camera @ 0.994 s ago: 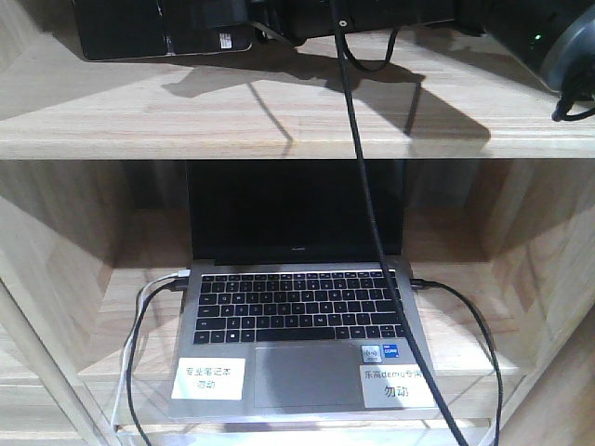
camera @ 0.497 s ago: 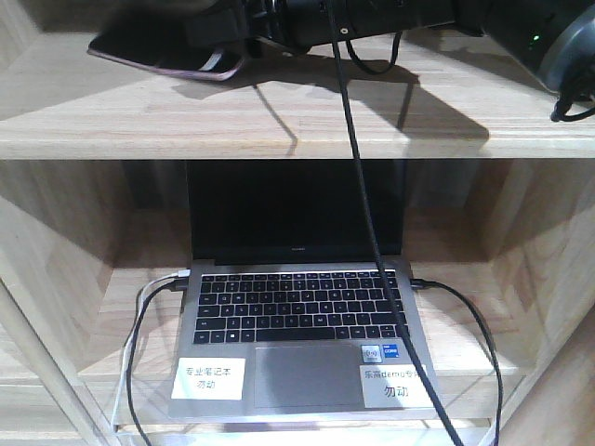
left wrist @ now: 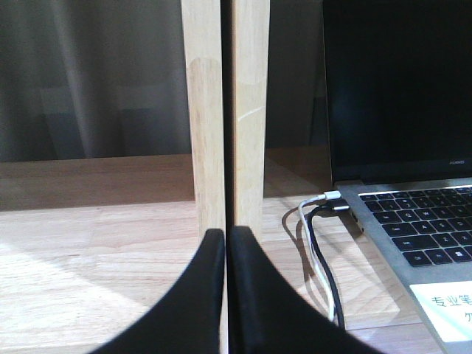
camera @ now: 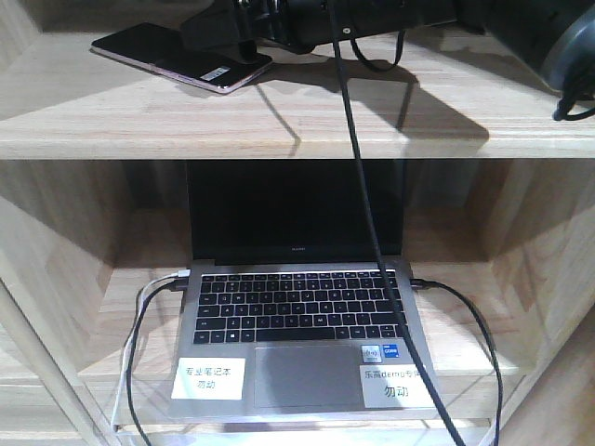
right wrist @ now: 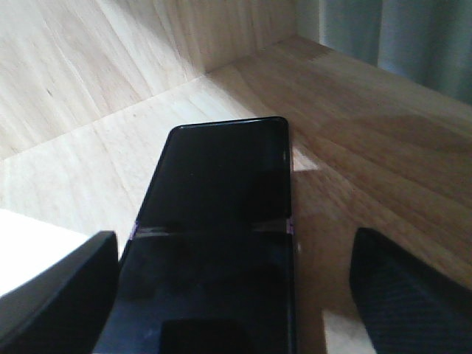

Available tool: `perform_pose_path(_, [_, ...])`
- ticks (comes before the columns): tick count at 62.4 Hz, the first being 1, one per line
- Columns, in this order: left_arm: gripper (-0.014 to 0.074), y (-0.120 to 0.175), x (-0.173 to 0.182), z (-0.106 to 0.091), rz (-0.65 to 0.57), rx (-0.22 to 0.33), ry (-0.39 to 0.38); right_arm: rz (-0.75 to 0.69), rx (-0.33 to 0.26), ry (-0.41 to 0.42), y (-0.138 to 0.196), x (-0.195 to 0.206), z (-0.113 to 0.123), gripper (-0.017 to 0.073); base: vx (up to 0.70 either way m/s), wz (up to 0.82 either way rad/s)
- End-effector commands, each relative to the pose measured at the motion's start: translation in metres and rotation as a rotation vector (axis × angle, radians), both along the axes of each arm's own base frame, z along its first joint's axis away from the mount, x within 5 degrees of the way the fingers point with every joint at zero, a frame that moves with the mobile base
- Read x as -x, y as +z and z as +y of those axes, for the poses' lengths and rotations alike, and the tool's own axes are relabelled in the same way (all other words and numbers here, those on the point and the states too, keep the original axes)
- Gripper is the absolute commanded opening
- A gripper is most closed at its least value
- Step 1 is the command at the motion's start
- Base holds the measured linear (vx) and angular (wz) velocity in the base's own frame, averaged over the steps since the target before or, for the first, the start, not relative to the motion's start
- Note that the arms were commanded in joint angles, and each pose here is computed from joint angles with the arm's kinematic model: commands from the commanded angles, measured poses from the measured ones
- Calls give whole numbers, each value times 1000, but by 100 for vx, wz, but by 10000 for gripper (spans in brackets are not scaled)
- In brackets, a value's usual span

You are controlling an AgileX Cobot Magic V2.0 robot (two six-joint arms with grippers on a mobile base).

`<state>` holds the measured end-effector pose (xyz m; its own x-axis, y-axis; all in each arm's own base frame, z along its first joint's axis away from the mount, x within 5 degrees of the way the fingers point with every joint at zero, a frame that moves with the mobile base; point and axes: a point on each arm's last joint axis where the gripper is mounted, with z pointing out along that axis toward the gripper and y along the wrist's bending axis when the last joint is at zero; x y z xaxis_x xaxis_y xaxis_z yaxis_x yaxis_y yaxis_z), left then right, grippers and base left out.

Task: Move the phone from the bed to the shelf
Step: 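Withdraw the open right gripper away from the phone on the shelf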

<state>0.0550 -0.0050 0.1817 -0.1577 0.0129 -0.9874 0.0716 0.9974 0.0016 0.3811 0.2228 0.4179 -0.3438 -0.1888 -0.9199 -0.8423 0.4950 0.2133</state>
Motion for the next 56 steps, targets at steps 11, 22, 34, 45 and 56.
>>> perform_pose_path(11, [1, 6, -1, 1, -76, 17, 11, -168, -69, -54, 65, 36, -20, 582, 0, 0])
perform_pose_path(22, [1, 6, -1, 1, -76, 17, 11, -192, -70, -71, 84, 55, -29, 571, 0, 0])
perform_pose_path(34, [1, 6, -1, 1, -76, 17, 11, -201, -43, -83, 99, 74, -39, 491, 0, 0])
perform_pose_path(45, [1, 6, -1, 1, -76, 17, 11, -213, -12, -147, 111, 88, -51, 330, 0, 0])
perform_pose_path(56, [1, 6, -1, 1, -76, 17, 11, -229, 13, -224, 116, 104, -65, 108, 0, 0])
